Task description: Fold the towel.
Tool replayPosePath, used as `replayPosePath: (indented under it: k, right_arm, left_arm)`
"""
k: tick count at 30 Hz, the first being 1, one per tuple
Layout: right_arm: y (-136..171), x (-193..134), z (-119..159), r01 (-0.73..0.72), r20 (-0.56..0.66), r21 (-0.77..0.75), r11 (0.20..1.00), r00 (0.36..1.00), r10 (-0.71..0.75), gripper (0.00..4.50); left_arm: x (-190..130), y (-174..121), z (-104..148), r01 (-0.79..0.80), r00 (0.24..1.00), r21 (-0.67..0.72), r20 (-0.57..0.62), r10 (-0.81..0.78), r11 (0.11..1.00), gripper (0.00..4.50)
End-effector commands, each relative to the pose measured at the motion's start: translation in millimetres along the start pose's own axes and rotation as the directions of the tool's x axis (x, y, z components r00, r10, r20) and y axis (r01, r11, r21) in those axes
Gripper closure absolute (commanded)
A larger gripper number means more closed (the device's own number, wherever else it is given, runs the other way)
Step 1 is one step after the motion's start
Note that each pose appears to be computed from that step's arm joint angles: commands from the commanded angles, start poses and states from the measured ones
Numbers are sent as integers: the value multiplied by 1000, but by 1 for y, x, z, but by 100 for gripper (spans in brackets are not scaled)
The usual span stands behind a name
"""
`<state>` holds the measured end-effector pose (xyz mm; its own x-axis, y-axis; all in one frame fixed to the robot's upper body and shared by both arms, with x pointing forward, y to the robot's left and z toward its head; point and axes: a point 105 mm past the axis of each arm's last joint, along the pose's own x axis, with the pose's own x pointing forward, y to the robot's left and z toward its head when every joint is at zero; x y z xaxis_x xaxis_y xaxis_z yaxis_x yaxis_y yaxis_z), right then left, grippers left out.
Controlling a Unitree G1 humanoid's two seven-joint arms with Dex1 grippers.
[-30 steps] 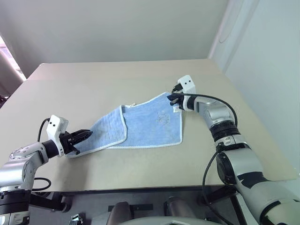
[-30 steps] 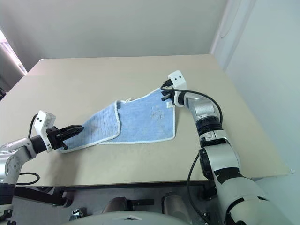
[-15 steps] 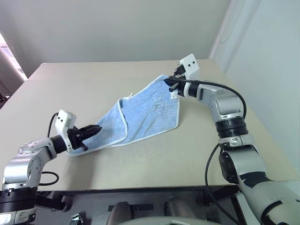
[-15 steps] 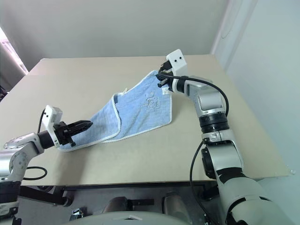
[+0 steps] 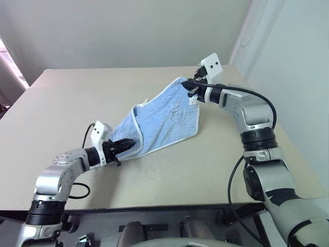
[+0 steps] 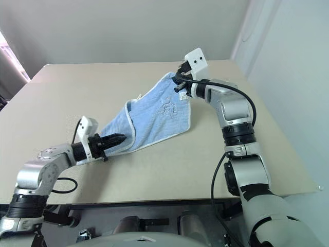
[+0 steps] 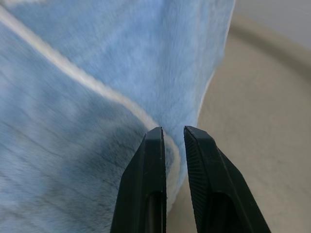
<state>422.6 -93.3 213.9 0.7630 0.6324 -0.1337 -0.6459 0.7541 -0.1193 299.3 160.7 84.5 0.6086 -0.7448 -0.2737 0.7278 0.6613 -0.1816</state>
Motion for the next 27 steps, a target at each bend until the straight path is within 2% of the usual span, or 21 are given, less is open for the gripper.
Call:
replayPosePath:
  k: [1, 5, 8, 15, 20, 27]
  right_arm:
    - [-1, -3, 19, 10, 59, -21, 1000, 998, -9, 447]
    - [-3, -3, 17, 19, 52, -20, 1000, 999, -18, 447]
    - [-5, -4, 13, 28, 40, -14, 1000, 999, -27, 450]
    - [-3, -4, 12, 23, 39, -14, 1000, 999, -23, 450]
    - [-2, -5, 11, 20, 37, -16, 1000, 999, -20, 450]
    - [-2, -6, 12, 26, 44, -13, 1000, 999, -25, 450]
  left_arm:
    - [9, -2, 8, -17, 1000, 89, -3, 18, 996, 377]
    - [11, -3, 9, -10, 1000, 88, 3, 10, 996, 377]
    - [11, -5, 8, -1, 1000, 98, -10, 2, 995, 324]
    - [10, 0, 2, -33, 997, 142, -58, 41, 989, 88]
    - [13, 10, -7, -76, 991, 218, -95, 99, 973, 88]
    - [22, 15, -18, -71, 986, 249, -130, 106, 966, 88]
